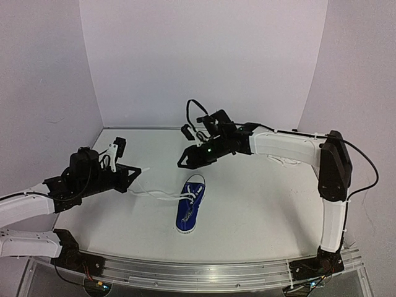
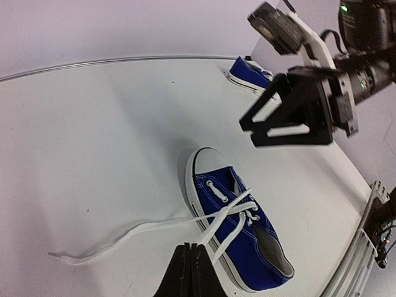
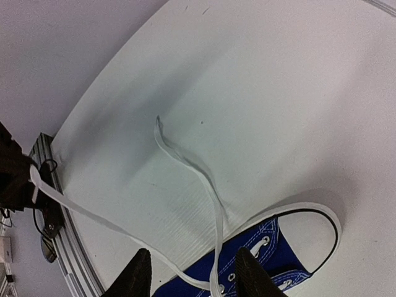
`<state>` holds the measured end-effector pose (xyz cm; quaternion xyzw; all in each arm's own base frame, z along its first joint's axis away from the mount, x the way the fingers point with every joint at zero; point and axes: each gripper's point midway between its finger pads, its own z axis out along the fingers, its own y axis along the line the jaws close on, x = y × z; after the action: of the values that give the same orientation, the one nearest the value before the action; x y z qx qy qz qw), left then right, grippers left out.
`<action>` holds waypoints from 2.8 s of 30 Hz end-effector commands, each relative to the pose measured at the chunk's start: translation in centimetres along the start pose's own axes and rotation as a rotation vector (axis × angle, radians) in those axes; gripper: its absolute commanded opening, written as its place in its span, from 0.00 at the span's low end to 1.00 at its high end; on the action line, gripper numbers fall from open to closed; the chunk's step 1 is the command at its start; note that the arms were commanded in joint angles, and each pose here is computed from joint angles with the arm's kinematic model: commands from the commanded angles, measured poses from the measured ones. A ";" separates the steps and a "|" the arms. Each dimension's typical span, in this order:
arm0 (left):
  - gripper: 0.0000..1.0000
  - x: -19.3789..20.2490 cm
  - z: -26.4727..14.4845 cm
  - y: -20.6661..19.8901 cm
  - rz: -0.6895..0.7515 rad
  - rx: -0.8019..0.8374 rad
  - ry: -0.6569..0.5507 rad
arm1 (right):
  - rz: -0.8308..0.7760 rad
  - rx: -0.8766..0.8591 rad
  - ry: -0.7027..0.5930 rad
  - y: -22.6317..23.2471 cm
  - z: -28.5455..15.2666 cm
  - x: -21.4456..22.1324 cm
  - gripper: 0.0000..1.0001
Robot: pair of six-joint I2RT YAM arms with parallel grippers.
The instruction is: Tie the shoes
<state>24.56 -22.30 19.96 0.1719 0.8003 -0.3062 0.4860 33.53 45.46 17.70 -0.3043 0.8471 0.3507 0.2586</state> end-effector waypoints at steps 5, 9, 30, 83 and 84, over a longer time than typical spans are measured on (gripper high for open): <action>0.00 -1.1 1.2 3.0 -0.105 -0.214 0.039 | -0.156 0.054 0.222 0.5 3.6 4.6 0.37; 0.00 -0.9 1.3 3.3 -0.134 -0.229 0.045 | -0.180 0.115 0.287 -0.4 4.7 6.3 0.34; 0.00 -0.4 3.4 3.7 -0.159 -0.248 0.087 | -0.269 0.178 0.422 -1.7 5.1 10.6 0.29; 0.00 5.3 17.1 -3.4 -0.349 0.562 0.342 | -0.263 0.191 0.135 -0.2 1.1 6.0 0.00; 0.00 5.9 17.1 -3.7 -0.347 0.567 0.360 | -0.261 0.191 0.133 -0.3 1.1 6.0 0.00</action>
<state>32.94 -35.09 10.55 0.1668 0.7868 -0.5442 0.2386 28.77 43.83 9.14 -0.4229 0.8572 0.1925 0.2218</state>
